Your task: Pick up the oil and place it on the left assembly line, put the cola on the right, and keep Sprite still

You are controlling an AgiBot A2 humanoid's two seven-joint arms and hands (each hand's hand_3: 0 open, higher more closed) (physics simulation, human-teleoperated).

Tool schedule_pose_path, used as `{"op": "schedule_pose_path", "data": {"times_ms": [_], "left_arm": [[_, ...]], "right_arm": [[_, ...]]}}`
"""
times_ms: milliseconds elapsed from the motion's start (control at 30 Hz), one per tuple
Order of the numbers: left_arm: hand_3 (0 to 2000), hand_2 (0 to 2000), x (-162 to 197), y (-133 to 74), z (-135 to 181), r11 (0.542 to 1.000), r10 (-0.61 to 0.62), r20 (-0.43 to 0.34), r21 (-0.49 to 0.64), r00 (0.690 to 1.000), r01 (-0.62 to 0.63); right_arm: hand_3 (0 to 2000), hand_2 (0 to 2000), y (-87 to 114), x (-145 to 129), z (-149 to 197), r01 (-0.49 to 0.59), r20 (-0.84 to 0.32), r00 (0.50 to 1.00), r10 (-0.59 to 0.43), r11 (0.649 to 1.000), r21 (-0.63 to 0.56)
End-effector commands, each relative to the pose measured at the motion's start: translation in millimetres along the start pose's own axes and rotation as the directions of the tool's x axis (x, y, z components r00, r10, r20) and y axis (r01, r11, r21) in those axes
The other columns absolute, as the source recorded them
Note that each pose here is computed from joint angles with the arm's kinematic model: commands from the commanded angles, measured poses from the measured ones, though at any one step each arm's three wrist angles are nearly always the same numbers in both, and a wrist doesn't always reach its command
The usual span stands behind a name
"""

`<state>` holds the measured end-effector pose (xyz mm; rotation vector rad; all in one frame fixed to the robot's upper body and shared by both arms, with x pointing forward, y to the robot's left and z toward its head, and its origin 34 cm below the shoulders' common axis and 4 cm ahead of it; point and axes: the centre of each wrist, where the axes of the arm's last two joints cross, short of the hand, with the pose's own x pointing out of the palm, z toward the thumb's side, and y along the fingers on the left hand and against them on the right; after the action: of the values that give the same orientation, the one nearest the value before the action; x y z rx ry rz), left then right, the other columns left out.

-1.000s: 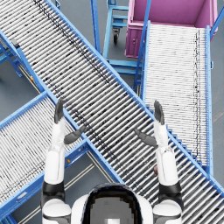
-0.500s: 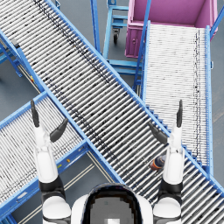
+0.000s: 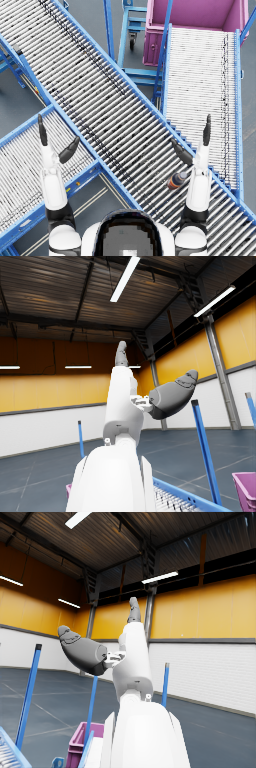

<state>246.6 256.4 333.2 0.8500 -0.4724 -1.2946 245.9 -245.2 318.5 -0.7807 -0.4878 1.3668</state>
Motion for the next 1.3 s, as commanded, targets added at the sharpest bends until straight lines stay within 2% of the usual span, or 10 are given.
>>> {"op": "schedule_pose_path", "data": {"times_ms": [33,1300], "left_arm": [[0,0,3,1,1,1.0,-0.01,0.004,0.006,1.0,0.01],[0,0,8,-8,-1,1.0,-0.015,0.022,-0.016,1.0,0.015]], "right_arm": [[0,0,0,0,0,0.001,0.0,1.0,-0.001,1.0,-0.002],[0,0,8,4,-9,0.004,0.02,1.0,-0.005,0.999,0.047]]}}
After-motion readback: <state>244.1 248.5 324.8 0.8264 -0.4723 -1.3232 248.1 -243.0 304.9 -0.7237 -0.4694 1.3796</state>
